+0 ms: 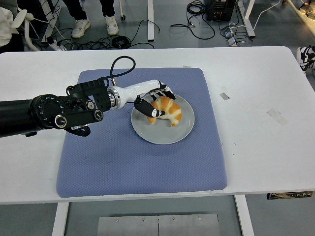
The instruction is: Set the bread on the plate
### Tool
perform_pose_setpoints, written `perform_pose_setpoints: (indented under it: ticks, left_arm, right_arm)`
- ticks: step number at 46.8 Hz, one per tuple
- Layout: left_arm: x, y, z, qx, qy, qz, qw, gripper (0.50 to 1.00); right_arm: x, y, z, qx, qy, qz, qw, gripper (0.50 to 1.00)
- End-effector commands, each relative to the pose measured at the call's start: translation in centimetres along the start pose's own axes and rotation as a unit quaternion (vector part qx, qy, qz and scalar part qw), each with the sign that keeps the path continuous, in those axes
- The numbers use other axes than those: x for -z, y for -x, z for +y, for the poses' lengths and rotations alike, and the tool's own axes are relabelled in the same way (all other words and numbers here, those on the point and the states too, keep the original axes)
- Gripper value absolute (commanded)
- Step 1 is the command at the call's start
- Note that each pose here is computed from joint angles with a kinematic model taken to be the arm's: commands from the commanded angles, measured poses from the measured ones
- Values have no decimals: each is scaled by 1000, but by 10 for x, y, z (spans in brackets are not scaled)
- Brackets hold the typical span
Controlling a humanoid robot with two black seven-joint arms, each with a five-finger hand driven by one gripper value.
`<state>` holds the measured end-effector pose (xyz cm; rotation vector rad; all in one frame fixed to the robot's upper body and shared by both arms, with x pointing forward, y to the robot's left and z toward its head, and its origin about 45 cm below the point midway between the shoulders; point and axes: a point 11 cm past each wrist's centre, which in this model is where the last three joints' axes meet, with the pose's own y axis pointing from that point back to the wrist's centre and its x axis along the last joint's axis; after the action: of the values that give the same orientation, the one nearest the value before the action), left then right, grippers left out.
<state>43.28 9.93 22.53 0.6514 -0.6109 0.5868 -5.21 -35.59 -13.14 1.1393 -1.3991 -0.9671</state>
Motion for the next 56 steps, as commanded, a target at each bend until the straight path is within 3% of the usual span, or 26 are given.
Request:
perform_pose_setpoints:
  ticks: [1,9,56]
  left_arm:
    - [0,0,0,0,0,2,1000,942]
    - [-1,0,0,2,0,7,1000,977]
    - [-11,-25,5,-50,29,102,993,980]
  right_arm:
    - [0,0,0,0,0,0,1000,1000]
    - [0,0,0,0,0,0,1000,1000]
    - [0,0,0,0,0,0,1000,1000]
